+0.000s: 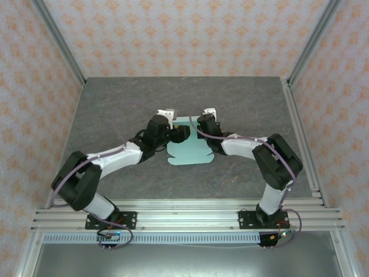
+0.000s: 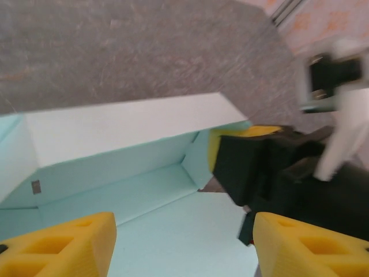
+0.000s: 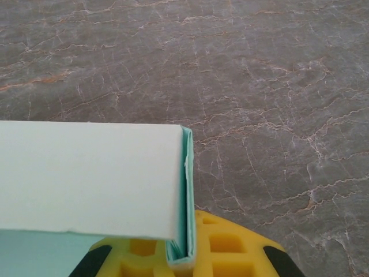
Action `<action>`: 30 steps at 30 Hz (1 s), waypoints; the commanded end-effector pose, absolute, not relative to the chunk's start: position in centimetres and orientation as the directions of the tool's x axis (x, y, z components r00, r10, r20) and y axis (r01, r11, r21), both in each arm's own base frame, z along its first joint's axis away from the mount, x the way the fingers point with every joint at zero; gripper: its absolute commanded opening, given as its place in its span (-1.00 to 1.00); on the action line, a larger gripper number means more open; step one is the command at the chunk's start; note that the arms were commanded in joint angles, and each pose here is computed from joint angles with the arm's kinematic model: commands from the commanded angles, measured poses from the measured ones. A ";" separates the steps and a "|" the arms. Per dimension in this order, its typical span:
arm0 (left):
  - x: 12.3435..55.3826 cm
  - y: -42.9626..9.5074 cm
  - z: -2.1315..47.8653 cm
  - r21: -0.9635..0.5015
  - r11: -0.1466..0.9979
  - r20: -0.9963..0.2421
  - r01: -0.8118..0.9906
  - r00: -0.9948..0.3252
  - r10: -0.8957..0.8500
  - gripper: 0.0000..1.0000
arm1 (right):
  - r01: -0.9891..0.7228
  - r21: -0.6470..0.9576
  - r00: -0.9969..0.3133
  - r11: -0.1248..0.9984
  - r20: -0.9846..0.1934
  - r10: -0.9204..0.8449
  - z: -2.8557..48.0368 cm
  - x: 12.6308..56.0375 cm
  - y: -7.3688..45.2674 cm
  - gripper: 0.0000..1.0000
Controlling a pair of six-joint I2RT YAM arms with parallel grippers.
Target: Fold the paper box
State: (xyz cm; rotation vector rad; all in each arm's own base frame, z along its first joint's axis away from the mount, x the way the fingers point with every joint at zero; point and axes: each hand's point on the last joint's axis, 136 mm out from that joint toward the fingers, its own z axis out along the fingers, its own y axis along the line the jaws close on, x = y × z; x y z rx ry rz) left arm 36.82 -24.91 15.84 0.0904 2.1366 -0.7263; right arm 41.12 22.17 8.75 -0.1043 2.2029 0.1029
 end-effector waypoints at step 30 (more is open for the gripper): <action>42.4 -10.1 8.1 -0.506 0.860 -0.630 -0.061 -0.656 -0.416 -0.08 | -0.172 0.099 -0.600 0.980 -0.800 -0.024 9.8 40.8 23.8 -1.00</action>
